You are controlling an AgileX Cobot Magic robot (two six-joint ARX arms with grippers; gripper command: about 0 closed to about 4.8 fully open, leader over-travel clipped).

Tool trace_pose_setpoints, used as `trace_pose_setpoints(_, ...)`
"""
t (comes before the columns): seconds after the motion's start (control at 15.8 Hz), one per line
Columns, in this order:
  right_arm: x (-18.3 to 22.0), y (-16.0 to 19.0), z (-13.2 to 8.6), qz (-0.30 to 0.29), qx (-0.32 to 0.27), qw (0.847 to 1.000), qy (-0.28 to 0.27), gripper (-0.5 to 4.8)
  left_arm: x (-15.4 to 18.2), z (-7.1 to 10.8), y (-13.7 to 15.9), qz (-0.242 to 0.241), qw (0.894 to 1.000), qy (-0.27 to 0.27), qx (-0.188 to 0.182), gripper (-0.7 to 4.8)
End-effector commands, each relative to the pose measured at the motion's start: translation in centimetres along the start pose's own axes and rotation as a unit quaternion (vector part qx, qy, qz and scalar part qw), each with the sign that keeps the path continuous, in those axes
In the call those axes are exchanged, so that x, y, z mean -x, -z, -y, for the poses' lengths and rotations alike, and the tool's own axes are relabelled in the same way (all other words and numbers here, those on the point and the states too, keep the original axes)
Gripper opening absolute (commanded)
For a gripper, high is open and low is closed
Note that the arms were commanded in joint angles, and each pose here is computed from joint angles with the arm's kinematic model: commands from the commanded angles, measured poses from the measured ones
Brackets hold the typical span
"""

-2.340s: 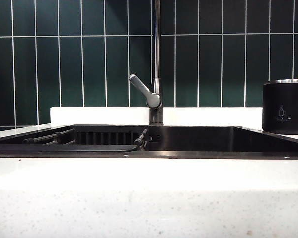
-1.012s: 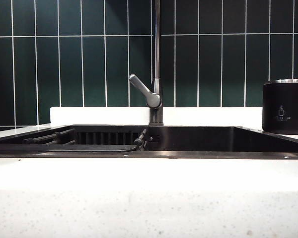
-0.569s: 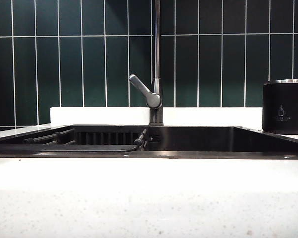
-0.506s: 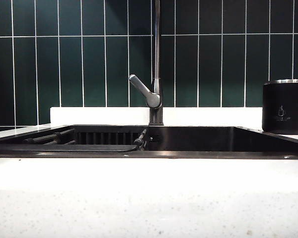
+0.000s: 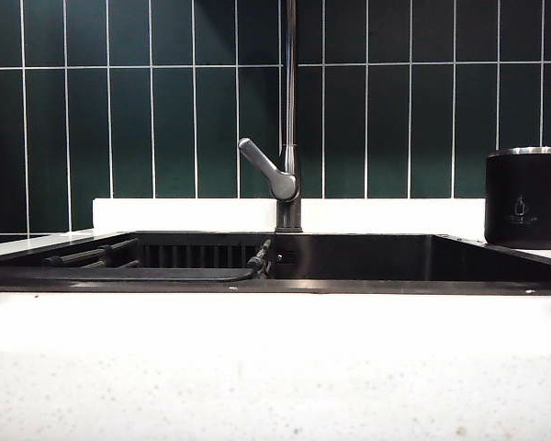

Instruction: Pick up the mug next to the sink, go to the faucet to get some water, pour the water into the sink, and finally put the mug back to its place.

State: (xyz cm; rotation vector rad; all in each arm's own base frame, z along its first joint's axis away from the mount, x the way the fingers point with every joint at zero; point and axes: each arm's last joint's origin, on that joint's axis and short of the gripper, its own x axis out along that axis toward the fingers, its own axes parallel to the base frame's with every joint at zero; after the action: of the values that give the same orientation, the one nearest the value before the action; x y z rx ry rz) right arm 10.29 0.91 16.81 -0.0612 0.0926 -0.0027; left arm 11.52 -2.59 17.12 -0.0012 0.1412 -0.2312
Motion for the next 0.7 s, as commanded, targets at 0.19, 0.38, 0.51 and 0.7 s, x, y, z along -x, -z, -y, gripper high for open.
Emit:
trace_pose_setpoints(0.19, -0.1, 0.8, -0.1, 0.013, 0.002, 1.0, -0.002, -0.02, -0.2, 0.0, 1.7, -0.004, 1.0, 0.003, -0.002, -0.05)
trace_pose_setpoints(0.38, -0.1, 0.8, -0.1, 0.02, 0.017, 1.0, -0.015, -0.02, -0.2, 0.0, 1.6, 0.004, 1.0, 0.006, -0.002, -0.05)
trace_pose_setpoints(0.51, -0.1, 0.4, -0.2, 0.042, 0.024, 0.998, -0.026, -0.02, -0.1, 0.1, 1.1, 0.028, 0.999, 0.019, -0.003, -0.05)
trace_pose_setpoints(0.7, 0.0, 0.3, -0.2, 0.047, 0.023, 0.998, -0.027, -0.02, -0.1, 0.1, 0.7, 0.05, 0.999, 0.02, -0.003, -0.05)
